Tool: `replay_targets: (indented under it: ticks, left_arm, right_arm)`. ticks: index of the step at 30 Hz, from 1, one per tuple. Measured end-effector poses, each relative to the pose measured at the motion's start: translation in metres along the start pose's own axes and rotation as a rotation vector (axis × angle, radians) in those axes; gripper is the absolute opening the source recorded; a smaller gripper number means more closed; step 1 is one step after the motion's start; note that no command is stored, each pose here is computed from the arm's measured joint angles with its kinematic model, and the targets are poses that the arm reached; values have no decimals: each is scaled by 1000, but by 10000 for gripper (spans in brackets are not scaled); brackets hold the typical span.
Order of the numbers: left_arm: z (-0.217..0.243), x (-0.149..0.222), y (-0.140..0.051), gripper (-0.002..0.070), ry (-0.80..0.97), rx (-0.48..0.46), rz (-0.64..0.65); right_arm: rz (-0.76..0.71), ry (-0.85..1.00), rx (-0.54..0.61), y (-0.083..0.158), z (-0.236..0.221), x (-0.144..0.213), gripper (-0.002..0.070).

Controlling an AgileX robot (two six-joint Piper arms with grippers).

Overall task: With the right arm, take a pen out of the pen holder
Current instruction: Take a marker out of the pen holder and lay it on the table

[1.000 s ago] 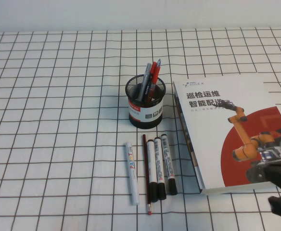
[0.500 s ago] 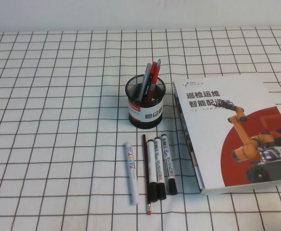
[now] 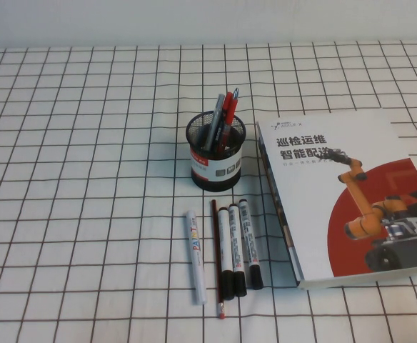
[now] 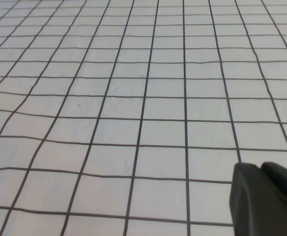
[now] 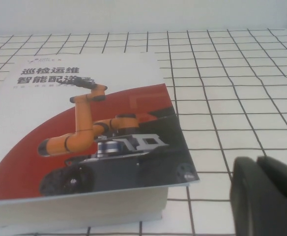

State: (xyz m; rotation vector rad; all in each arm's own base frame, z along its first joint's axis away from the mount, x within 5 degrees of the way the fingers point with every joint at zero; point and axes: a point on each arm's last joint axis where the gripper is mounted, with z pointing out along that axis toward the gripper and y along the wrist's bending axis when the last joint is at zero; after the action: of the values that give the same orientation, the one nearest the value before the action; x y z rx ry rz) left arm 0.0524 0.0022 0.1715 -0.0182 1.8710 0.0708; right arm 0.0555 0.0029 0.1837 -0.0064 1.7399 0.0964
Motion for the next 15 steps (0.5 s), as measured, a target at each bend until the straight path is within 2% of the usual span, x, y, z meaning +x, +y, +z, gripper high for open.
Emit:
replay_targets:
  ticks: [7,15]
  left_arm:
    - [0,0,0,-3,0,0,0]
    - [0,0,0,-3,0,0,0]
  right_arm:
    - [7,40,-1,0,0,4,-15]
    - [-88,109,-56,5,-1,11,-15]
